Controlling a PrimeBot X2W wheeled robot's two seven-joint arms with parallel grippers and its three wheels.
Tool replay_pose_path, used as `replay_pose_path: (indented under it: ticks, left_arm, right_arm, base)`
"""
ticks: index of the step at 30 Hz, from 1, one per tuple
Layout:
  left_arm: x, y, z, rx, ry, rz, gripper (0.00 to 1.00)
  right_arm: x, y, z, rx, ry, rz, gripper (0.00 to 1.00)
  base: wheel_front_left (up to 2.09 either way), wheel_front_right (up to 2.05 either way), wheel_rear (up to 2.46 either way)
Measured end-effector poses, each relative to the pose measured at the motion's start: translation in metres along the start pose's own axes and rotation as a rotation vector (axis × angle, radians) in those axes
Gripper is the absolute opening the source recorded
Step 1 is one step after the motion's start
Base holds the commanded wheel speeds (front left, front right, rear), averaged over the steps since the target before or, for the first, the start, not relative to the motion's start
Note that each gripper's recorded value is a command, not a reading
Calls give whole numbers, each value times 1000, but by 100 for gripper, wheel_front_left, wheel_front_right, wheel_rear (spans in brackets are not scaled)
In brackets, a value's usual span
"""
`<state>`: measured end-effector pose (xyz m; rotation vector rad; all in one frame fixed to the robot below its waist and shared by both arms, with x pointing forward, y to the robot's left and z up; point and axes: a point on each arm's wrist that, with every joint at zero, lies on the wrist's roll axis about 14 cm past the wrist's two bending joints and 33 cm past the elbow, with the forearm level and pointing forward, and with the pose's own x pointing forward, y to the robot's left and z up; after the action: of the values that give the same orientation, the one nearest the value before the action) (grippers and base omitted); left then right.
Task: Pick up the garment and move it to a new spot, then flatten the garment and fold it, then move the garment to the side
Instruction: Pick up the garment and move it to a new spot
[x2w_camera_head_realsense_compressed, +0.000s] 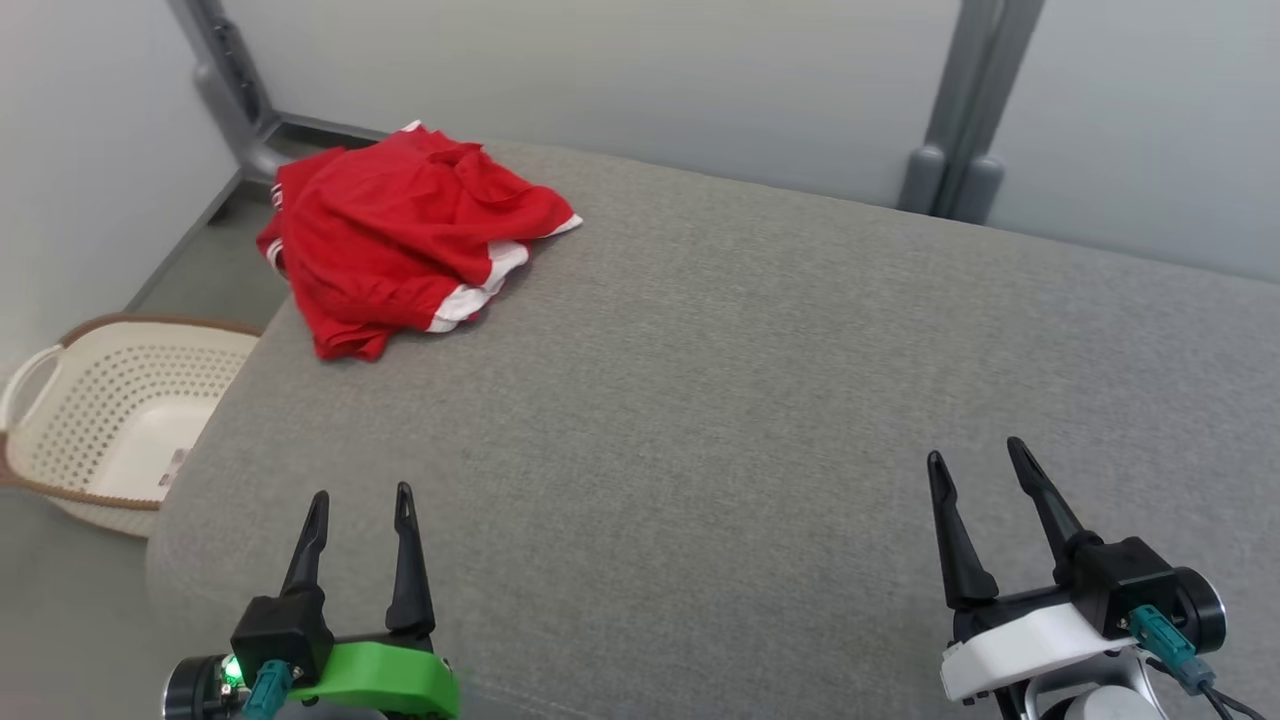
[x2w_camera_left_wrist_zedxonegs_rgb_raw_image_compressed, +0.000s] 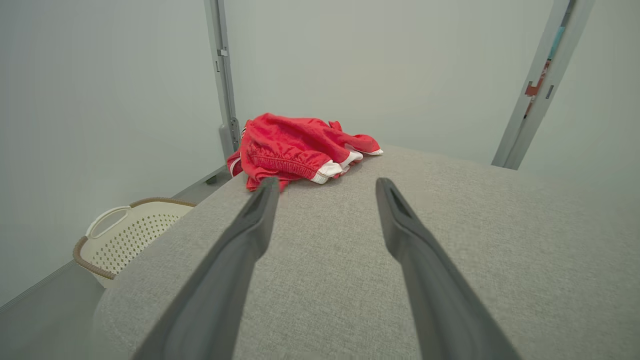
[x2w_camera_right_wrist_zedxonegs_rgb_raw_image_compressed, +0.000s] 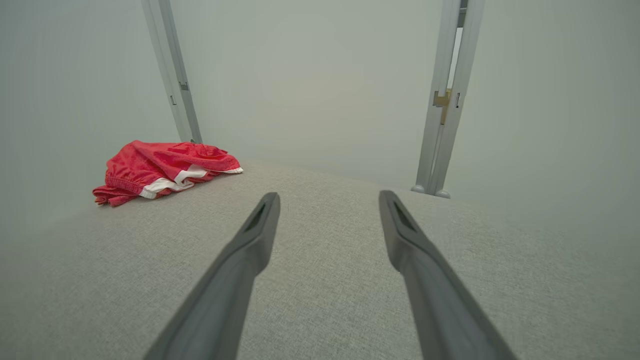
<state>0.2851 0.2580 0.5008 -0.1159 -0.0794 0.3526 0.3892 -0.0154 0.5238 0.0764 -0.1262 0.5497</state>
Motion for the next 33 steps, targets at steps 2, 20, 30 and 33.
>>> replay_pose_path:
  ticks: [2,20,30,33]
  left_arm:
    - [-6,12,2,0,-4,39,100]
    - [-20,59,11,-1,-22,201,100]
    - [81,68,118,252,-282,92,100]
    - [122,66,141,313,-316,53,100]
  right_arm:
    - [7,12,-2,5,2,39,100]
    - [35,48,-12,9,10,168,100]
    - [52,25,-26,-37,10,127,100]
    - [60,15,-31,-43,7,110,100]
  base:
    - [0,0,0]
    - [0,0,0]
    - [0,0,0]
    - [0,0,0]
